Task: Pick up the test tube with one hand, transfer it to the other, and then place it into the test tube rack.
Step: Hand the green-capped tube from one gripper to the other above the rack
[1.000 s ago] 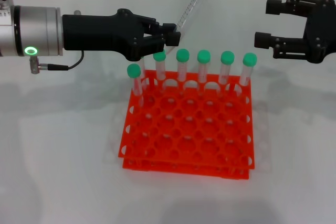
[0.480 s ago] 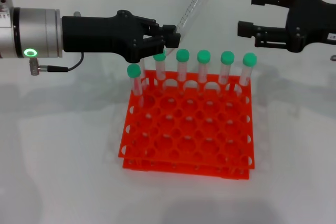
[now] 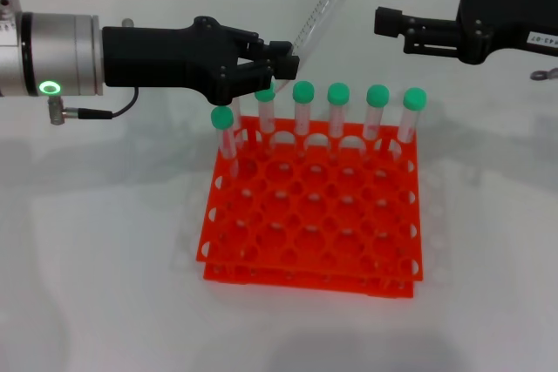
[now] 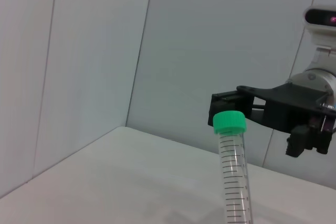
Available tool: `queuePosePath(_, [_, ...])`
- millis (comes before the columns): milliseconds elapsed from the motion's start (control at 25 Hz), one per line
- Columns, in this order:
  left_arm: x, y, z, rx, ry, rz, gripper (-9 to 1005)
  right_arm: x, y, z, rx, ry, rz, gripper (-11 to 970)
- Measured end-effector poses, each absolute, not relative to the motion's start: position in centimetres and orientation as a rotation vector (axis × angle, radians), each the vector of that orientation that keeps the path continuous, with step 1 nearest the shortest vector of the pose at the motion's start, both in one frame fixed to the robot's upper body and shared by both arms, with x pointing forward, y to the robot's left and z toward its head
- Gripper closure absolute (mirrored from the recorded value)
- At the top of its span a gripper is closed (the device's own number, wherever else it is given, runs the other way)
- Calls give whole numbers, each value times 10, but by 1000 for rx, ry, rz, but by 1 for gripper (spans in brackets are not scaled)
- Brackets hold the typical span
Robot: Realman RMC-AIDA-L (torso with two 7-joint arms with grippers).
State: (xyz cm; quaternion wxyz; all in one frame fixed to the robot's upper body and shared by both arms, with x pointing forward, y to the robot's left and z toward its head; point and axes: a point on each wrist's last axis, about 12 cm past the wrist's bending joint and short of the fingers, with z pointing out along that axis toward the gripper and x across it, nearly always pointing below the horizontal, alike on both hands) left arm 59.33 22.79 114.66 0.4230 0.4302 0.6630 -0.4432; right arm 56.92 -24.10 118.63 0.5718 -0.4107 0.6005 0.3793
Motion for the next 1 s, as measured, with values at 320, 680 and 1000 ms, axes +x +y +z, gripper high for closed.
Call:
queuePosePath(320, [593, 228, 1147, 1079, 1658, -1108, 816, 573, -230, 1187, -981, 1403, 901, 193])
queuePosePath(680, [593, 226, 1147, 1086, 1652, -1113, 816, 574, -223, 1187, -989, 1394, 911, 193])
queuePosePath(1000, [590, 224, 1144, 1097, 1659, -1124, 816, 574, -224, 1186, -980, 1399, 916, 192])
